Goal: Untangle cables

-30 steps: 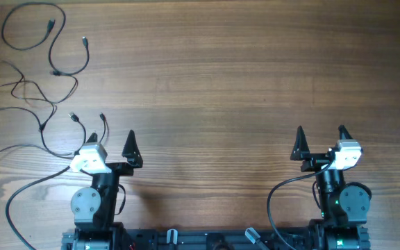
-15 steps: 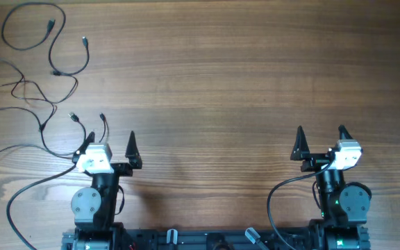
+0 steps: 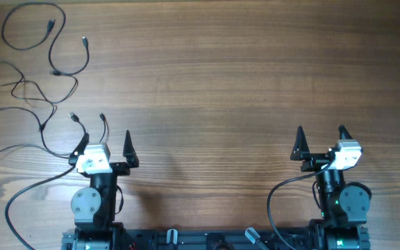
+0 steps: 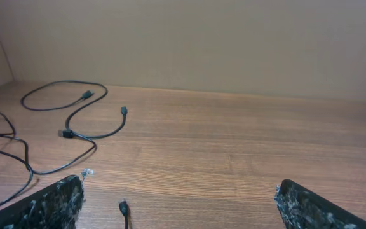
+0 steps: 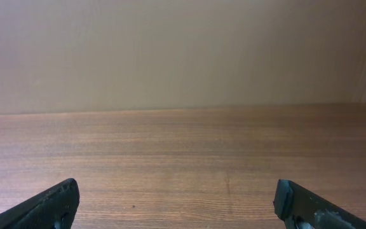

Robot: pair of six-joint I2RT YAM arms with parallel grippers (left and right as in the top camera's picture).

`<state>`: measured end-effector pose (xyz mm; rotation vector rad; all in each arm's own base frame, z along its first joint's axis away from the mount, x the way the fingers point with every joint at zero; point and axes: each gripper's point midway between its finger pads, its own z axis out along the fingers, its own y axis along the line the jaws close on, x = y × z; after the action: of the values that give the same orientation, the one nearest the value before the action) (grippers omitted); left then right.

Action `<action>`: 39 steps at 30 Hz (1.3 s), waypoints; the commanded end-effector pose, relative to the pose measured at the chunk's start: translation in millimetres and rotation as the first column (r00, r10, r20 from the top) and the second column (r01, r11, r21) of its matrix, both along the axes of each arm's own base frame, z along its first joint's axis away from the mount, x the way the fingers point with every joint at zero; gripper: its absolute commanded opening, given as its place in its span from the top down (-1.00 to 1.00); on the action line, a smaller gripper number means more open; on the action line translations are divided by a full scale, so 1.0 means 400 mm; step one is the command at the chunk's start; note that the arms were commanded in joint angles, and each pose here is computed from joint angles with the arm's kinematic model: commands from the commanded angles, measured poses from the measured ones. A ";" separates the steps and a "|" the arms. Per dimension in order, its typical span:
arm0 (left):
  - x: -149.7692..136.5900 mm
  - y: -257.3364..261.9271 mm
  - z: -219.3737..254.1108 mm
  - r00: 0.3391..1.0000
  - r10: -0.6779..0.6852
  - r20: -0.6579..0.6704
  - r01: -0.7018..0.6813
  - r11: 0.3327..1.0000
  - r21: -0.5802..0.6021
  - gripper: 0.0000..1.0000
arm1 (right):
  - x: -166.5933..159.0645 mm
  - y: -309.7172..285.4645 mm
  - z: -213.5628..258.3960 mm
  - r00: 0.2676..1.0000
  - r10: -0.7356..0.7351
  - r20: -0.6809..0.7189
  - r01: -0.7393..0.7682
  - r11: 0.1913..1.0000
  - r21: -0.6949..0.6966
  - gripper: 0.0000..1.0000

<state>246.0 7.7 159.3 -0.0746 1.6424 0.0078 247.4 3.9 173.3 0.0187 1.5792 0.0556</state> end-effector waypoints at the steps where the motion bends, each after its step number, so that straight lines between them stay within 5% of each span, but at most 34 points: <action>1: 0.000 0.004 -0.003 1.000 0.008 0.003 -0.008 0.999 0.035 -1.00 | -0.002 0.009 0.006 1.000 0.018 0.012 -0.018 1.000 -0.011 -1.00; 39: 0.000 0.000 -0.002 1.000 -0.001 0.005 0.001 0.999 0.049 -1.00 | -0.002 0.009 0.005 1.000 0.018 0.011 -0.018 1.000 -0.011 -0.99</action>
<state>246.0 7.7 159.4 -0.0511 1.6430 0.0296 247.4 3.9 173.3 0.0184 1.5792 0.0553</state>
